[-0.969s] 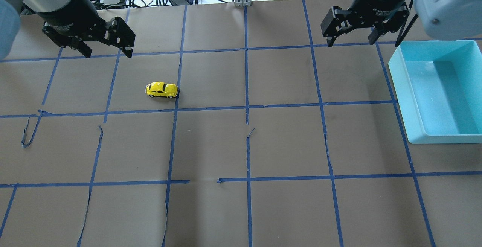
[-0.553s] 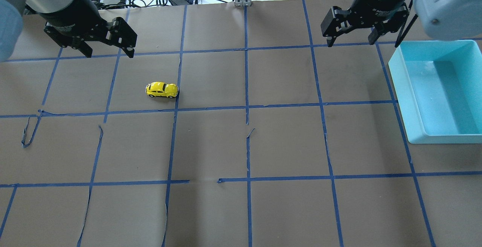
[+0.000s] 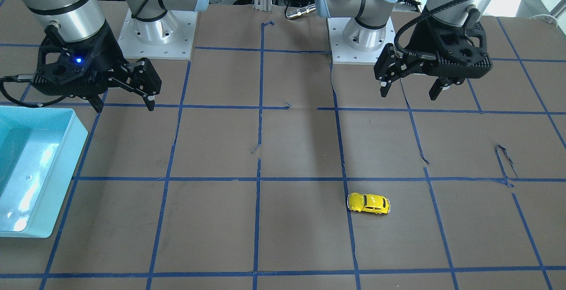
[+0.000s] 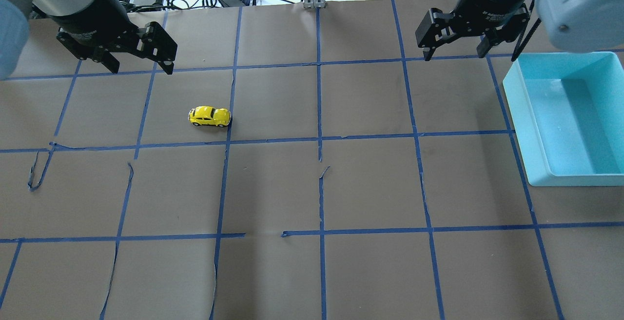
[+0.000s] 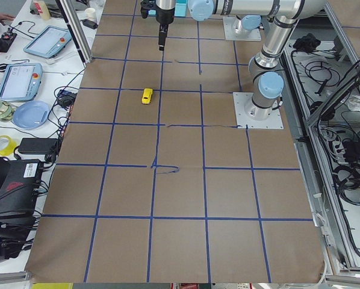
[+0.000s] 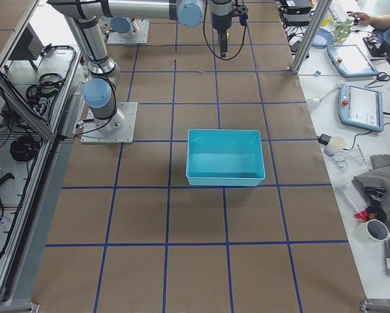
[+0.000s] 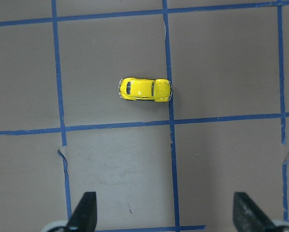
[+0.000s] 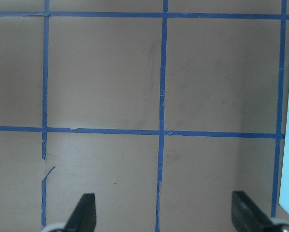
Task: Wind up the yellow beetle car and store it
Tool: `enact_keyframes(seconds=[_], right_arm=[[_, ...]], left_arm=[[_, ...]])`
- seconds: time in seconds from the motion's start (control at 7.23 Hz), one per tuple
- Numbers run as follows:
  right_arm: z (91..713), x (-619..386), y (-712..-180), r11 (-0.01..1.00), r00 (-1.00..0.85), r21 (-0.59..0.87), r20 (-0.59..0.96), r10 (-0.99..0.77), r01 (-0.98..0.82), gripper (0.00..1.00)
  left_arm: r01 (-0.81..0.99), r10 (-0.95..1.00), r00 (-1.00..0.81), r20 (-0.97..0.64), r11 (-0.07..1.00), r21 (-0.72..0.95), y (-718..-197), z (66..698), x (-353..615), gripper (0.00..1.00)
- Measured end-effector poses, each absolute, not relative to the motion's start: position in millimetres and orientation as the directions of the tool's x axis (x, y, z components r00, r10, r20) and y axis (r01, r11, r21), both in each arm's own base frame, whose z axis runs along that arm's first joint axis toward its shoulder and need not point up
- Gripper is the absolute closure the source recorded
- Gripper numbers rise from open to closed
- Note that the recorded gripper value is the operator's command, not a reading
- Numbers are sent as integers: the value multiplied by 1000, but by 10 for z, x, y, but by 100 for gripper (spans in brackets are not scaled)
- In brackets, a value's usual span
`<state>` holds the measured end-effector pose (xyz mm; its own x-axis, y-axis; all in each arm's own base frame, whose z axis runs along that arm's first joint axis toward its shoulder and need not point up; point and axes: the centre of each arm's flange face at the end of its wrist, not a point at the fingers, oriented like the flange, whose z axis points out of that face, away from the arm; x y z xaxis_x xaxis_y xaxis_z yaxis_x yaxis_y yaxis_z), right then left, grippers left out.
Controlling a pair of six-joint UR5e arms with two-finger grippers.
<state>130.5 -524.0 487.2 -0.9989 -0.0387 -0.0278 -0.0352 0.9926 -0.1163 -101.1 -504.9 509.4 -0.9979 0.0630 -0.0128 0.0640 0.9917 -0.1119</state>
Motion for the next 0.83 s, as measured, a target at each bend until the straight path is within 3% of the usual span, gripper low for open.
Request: enact_keyframes(seconds=[0.28, 0.42, 0.83], right_arm=[[4874, 1304, -5239, 993, -999, -117, -27, -39, -36, 0], [4875, 1305, -5239, 993, -999, -117, -27, -39, -36, 0], [4875, 1306, -5239, 993, -999, -117, -28, -39, -36, 0]], left_arm=[[137, 137, -991, -6, 984, -111, -5093, 5043, -1019, 1], [269, 269, -963, -13, 958, -98, -5155, 4948, -1009, 1], [707, 708, -704, 49, 706, -39, -5438, 4224, -1021, 0]])
